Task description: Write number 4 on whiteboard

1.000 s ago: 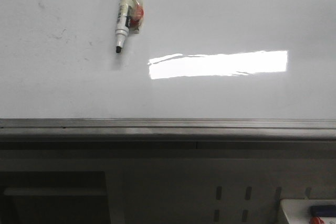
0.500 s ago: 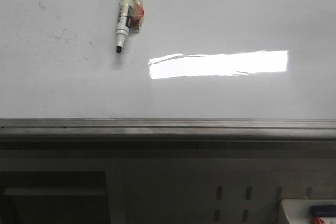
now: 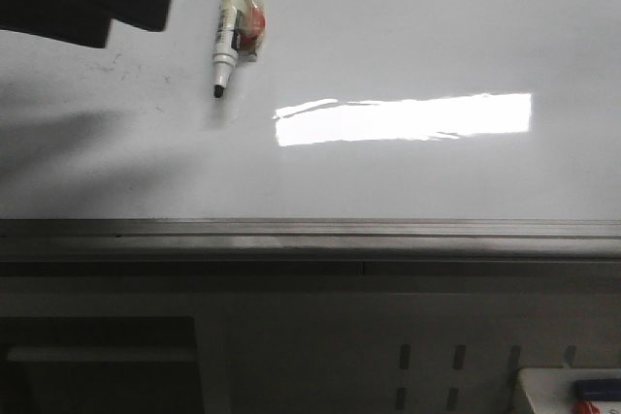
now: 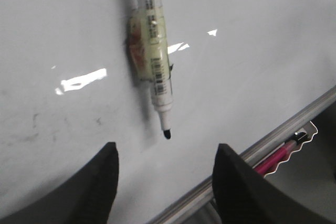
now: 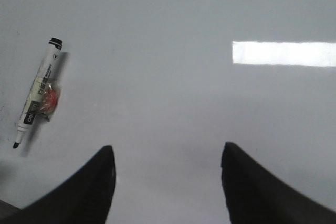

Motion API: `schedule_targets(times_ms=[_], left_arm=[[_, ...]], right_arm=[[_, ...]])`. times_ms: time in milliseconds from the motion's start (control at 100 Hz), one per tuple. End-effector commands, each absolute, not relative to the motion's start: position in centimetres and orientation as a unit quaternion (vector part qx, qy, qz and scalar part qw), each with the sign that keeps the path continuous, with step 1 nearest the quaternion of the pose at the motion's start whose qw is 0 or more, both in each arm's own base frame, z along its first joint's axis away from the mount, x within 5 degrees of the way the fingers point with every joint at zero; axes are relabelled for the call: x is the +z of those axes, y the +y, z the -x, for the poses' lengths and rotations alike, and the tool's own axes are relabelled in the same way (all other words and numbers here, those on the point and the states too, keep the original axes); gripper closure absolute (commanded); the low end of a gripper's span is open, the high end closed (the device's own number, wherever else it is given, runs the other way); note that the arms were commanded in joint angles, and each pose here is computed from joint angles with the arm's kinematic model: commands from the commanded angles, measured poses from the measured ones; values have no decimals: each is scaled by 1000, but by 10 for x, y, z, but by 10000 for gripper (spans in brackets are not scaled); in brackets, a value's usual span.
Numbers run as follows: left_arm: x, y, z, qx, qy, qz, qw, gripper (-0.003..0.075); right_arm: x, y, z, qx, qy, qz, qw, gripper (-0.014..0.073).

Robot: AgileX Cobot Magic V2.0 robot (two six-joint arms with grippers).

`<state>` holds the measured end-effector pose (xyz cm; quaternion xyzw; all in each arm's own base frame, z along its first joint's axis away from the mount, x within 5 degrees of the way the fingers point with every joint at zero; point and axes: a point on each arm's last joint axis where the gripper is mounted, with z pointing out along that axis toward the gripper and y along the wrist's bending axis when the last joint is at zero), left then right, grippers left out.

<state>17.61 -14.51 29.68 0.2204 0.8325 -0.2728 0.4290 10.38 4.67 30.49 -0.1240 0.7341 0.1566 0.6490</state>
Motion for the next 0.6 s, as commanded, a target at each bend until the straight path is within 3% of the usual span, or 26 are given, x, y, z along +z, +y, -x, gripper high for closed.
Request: schedule_targets(times_ms=[0,370,470,590], left_arm=[[313,-158,-192,-281,815,-204,463,367],[298,-185,-228,-268,836,-203,433,399],[291,-187,-229,-267,843,-209,417,489],[288,-188,-229,-267,847,-214,407,673]], right_arm=[[319,50,-104,174,714,130,666,197],[318,50,-104,177,714,126,665,197],[318,50,-104,177,714,126,665,197],[318,50,-104,177,714,126,665,197]])
